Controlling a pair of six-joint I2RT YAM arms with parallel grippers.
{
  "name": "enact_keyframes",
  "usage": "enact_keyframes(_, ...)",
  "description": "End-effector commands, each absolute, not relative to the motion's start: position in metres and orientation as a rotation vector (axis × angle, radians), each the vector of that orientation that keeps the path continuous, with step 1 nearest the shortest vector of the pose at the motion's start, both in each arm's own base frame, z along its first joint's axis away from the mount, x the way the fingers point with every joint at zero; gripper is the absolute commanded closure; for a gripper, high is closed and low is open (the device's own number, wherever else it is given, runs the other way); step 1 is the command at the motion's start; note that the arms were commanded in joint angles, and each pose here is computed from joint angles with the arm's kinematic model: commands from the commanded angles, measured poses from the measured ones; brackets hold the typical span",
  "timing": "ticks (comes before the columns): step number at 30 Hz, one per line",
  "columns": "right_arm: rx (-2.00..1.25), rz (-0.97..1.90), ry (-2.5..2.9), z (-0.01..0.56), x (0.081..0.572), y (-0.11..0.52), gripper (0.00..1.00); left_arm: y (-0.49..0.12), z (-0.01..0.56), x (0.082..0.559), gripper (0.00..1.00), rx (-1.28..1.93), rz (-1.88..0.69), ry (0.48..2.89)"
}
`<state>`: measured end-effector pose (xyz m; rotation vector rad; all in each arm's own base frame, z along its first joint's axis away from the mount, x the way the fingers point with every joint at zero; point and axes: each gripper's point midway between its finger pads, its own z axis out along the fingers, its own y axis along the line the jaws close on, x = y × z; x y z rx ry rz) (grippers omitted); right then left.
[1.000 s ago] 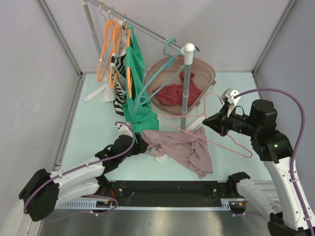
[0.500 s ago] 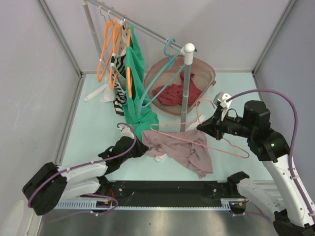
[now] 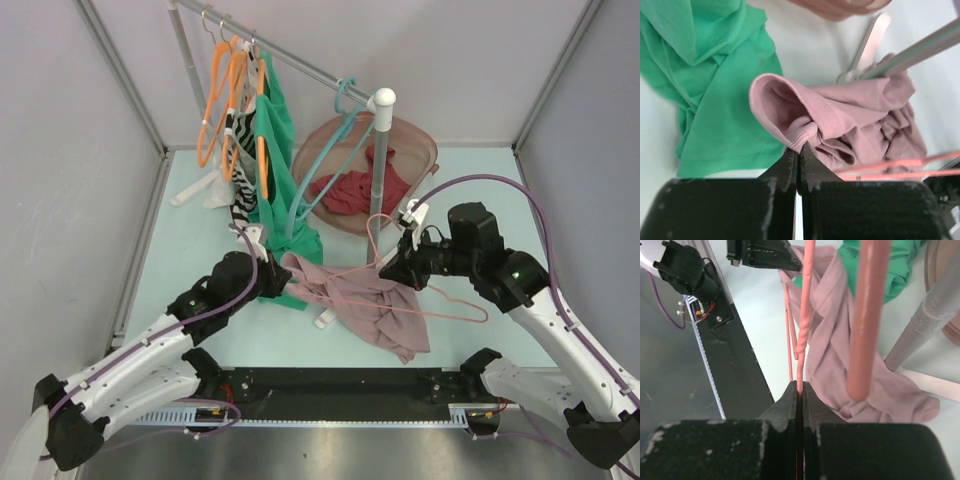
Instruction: Place the tank top on the hanger
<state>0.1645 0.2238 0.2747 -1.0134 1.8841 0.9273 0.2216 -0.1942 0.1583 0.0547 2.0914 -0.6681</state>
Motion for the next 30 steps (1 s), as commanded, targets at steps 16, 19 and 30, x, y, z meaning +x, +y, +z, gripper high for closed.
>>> enact_keyframes(16, -1.039, 0.965, 1.736, 0.297, 0.174, 0.243, 1.00, -0.204, 0.223, 0.191, 1.00, 0.519, -0.734, 1.927)
enact_keyframes(19, -1.053, 1.007, 1.713, 0.299, 0.171, 0.252, 1.00, -0.209, 0.242, 0.188, 1.00, 0.555, -0.771, 1.877)
enact_keyframes(30, -1.102, 1.034, 1.628, 0.314, 0.149, 0.277, 1.00, -0.194, 0.377, 0.163, 1.00, 0.608, -0.813, 1.562)
